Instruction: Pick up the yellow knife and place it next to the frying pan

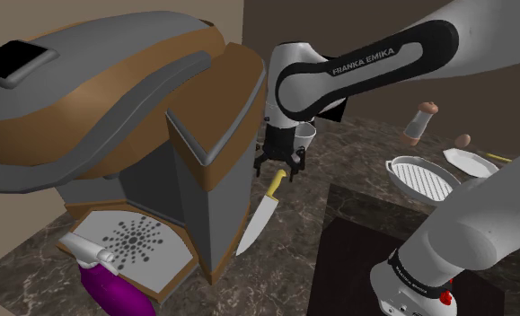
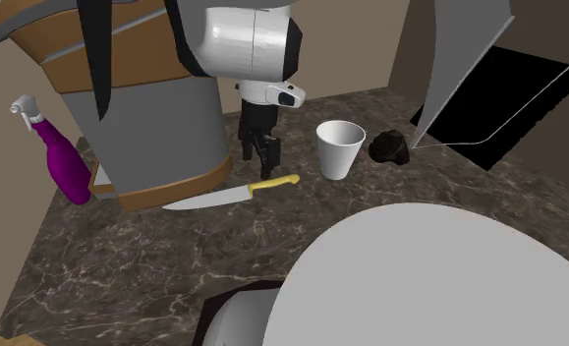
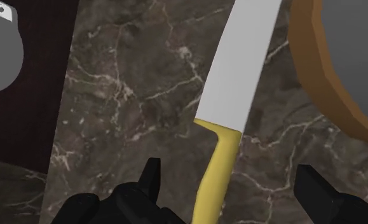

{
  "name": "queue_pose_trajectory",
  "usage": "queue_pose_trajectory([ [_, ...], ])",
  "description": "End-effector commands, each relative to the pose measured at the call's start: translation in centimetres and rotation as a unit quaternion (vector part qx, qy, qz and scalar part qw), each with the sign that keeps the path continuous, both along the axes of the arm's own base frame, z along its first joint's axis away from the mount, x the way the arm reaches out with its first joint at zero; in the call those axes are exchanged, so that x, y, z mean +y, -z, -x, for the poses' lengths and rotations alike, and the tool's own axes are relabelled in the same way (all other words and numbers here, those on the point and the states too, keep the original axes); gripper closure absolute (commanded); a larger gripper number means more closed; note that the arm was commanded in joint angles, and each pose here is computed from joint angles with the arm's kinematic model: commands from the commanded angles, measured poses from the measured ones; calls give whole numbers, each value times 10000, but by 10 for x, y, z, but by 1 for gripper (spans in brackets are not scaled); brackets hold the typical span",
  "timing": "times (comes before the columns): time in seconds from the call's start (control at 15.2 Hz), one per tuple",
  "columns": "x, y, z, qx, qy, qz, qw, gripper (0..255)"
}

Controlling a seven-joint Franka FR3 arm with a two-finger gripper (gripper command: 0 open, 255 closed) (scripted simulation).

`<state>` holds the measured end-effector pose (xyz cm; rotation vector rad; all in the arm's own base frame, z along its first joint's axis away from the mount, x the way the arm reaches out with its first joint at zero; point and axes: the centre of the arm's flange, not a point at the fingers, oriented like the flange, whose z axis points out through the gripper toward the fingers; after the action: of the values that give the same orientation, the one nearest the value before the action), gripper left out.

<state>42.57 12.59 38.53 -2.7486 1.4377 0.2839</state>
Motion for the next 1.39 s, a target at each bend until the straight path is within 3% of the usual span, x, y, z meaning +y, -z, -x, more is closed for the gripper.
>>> queue_pose_trajectory([
  [0.0,3,14,-6,11,198,22,9998,0],
  [0.46,6,48,-1,11,198,22,9998,0],
  [0.92,6,48,-1,12,198,22,9998,0],
  [0.99,6,48,-1,12,198,22,9998,255],
  [1.32,6,48,-1,12,198,21,9998,255],
])
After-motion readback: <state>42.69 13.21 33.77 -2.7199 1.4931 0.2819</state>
